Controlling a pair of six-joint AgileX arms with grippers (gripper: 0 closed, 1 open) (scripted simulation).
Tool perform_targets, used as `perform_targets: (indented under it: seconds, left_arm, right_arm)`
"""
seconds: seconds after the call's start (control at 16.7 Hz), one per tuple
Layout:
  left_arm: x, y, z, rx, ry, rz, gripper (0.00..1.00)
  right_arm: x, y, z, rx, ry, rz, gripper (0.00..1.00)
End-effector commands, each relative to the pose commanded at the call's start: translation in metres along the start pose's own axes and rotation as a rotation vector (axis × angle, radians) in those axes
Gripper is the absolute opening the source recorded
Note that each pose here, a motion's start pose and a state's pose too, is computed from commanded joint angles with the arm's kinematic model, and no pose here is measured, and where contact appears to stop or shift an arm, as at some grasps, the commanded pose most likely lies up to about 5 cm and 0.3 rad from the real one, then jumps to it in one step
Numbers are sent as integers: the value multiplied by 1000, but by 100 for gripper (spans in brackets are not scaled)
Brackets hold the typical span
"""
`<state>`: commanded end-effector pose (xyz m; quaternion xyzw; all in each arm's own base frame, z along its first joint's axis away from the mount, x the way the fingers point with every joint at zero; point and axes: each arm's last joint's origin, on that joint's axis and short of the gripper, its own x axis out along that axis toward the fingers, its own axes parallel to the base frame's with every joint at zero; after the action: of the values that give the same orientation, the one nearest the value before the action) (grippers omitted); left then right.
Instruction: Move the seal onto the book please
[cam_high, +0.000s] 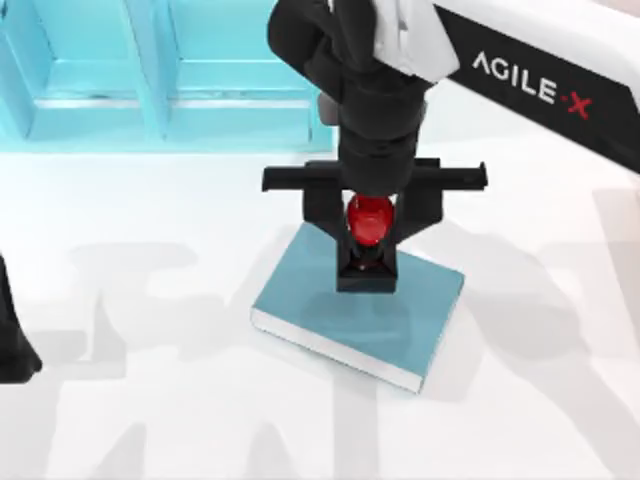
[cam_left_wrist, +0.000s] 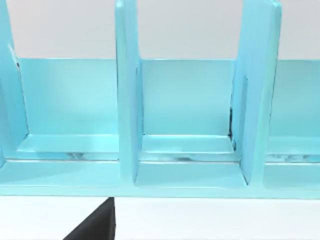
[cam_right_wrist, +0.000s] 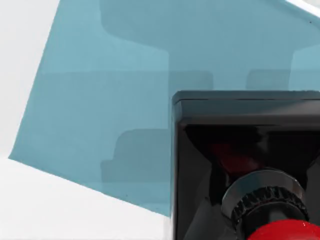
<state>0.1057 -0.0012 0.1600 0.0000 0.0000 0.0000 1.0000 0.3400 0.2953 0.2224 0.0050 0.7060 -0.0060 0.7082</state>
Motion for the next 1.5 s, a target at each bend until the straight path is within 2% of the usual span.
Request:
perform_targets:
  seconds: [0.78,1.5]
  left_arm:
    - [0,0,0,0,0,0,100]
    - [0,0,0,0,0,0,100]
  right_arm:
    - [-5,0,0,0,0,0,0]
    - [-5,0,0,0,0,0,90]
